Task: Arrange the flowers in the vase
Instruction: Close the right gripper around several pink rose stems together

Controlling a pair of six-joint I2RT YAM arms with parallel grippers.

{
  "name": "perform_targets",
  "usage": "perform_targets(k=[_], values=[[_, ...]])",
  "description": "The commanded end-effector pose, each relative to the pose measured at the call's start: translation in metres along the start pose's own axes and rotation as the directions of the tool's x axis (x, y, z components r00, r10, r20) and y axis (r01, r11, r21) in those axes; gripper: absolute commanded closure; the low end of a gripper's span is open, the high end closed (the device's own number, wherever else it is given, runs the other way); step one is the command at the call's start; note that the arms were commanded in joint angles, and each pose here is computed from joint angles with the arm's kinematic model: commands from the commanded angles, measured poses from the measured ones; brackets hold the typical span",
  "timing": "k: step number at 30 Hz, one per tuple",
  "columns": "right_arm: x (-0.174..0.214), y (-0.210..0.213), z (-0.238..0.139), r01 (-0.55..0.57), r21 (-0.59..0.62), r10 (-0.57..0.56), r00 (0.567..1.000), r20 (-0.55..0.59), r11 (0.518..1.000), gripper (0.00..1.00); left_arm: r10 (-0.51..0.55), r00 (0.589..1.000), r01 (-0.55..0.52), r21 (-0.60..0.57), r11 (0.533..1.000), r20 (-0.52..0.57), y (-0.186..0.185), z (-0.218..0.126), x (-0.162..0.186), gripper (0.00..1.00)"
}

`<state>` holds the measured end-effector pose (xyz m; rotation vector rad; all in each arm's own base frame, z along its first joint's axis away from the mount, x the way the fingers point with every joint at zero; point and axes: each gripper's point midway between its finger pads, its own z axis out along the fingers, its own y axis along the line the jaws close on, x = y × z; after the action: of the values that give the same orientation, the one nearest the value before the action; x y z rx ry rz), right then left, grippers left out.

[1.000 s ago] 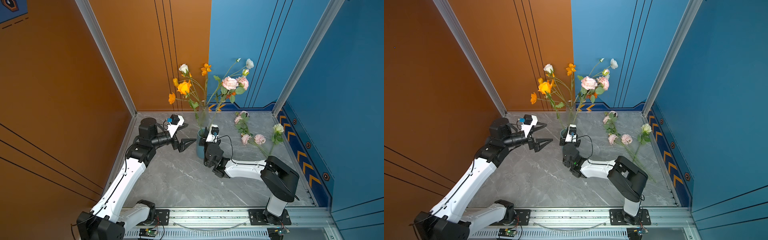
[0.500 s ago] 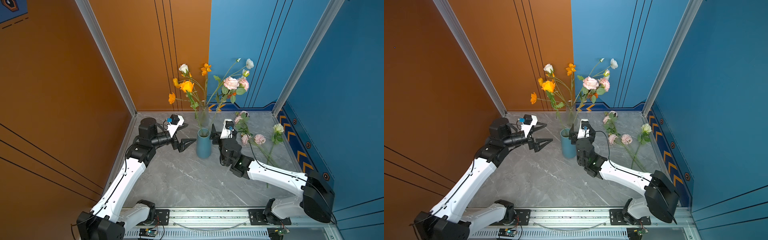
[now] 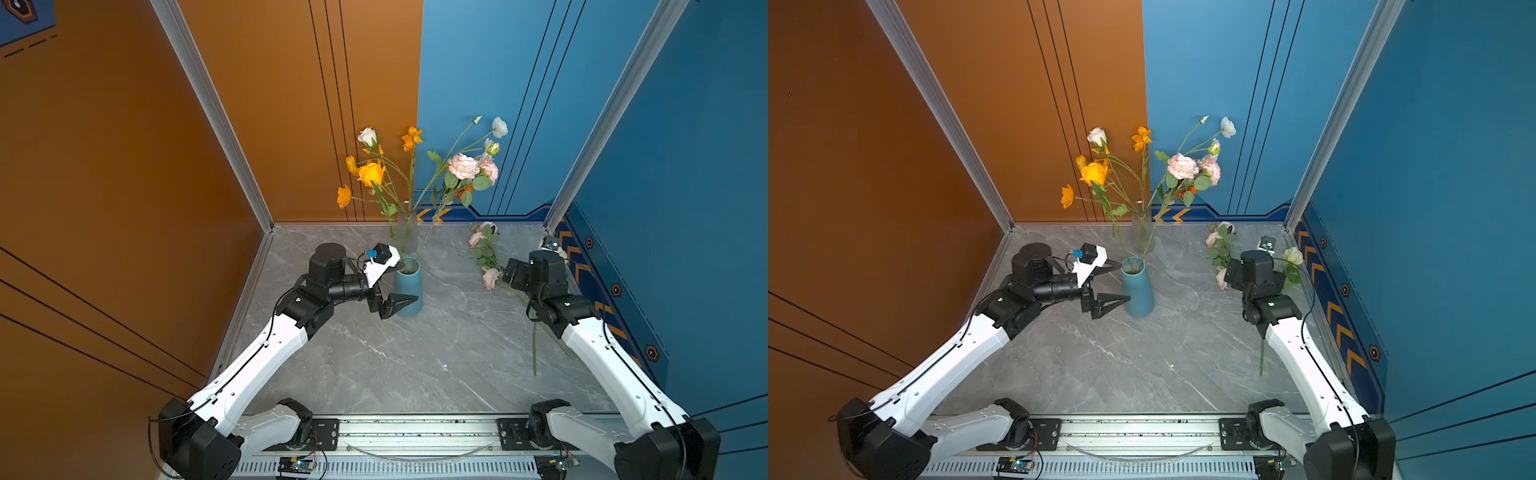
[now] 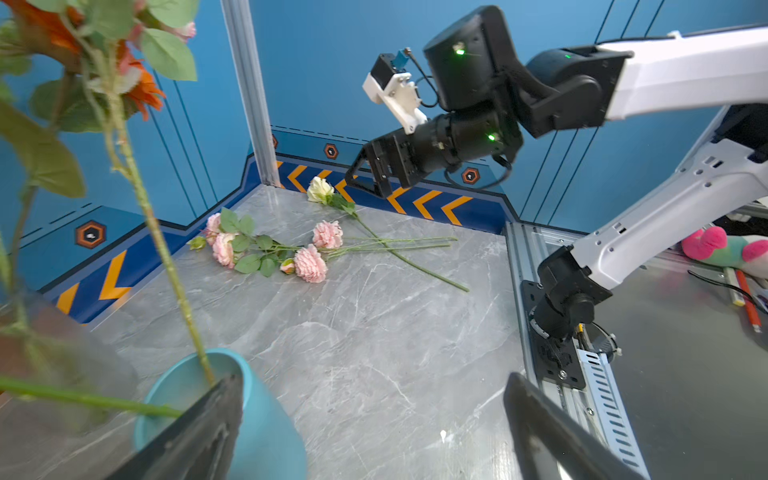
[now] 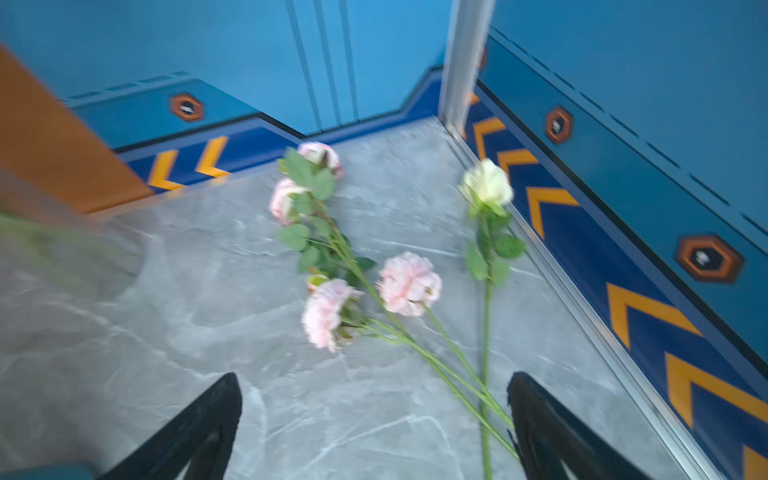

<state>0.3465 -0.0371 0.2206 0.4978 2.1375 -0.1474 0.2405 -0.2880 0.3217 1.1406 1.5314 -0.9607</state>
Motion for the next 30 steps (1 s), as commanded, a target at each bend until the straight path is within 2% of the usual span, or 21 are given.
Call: perform_targets(k=[1, 3, 5, 7, 9, 12, 16, 18, 20, 30], values=[[0.057, -0.025, 0.018, -0.089, -0.014, 0.082, 0.954, -0.288, 0.996, 0.04, 0.002, 0.997, -0.001, 0.011, 1.0, -0.08, -0.009, 0.026, 0.029, 0.02], [0.063, -0.043, 0.031, -0.05, 0.03, 0.057, 0.939, -0.338, 0.998, 0.08, -0.002, 0.993, 0.009, 0.058, 0.998, -0.118, -0.02, 0.037, 0.037, 0.02], [0.069, -0.053, 0.043, 0.03, 0.059, -0.005, 0.924, -0.381, 0.998, 0.19, -0.017, 0.99, 0.028, 0.078, 0.997, -0.141, -0.024, 0.04, 0.044, 0.02], [0.078, -0.059, 0.056, 0.084, 0.079, -0.042, 0.901, -0.431, 0.993, 0.26, 0.002, 0.993, 0.007, 0.075, 0.997, -0.119, -0.023, 0.038, 0.031, 0.02], [0.092, -0.065, 0.069, 0.126, 0.091, -0.066, 0.868, -0.493, 0.988, 0.41, 0.011, 0.993, -0.004, 0.065, 0.998, -0.117, -0.022, 0.035, 0.03, 0.02], [0.113, -0.074, 0.084, 0.127, 0.093, -0.05, 0.814, -0.579, 0.988, 0.48, 0.021, 0.993, -0.015, 0.059, 0.998, -0.114, -0.022, 0.033, 0.029, 0.02], [0.125, -0.092, 0.091, 0.15, 0.163, -0.02, 0.791, -0.611, 0.975, 0.56, 0.016, 0.993, -0.009, 0.058, 0.998, -0.119, -0.02, 0.033, 0.03, 0.02], [0.129, -0.1, 0.094, 0.156, 0.189, -0.006, 0.787, -0.617, 0.969, 0.58, 0.017, 0.993, -0.009, 0.061, 0.998, -0.118, -0.021, 0.033, 0.03, 0.02], [0.131, -0.098, 0.099, 0.13, 0.17, 0.004, 0.782, -0.623, 0.977, 0.58, 0.016, 0.993, -0.009, 0.062, 0.998, -0.117, -0.021, 0.033, 0.029, 0.02], [0.144, -0.096, 0.112, 0.137, 0.141, -0.01, 0.751, -0.66, 0.98, 0.59, 0.016, 0.994, -0.011, 0.048, 0.999, -0.11, -0.018, 0.029, 0.026, 0.02]])
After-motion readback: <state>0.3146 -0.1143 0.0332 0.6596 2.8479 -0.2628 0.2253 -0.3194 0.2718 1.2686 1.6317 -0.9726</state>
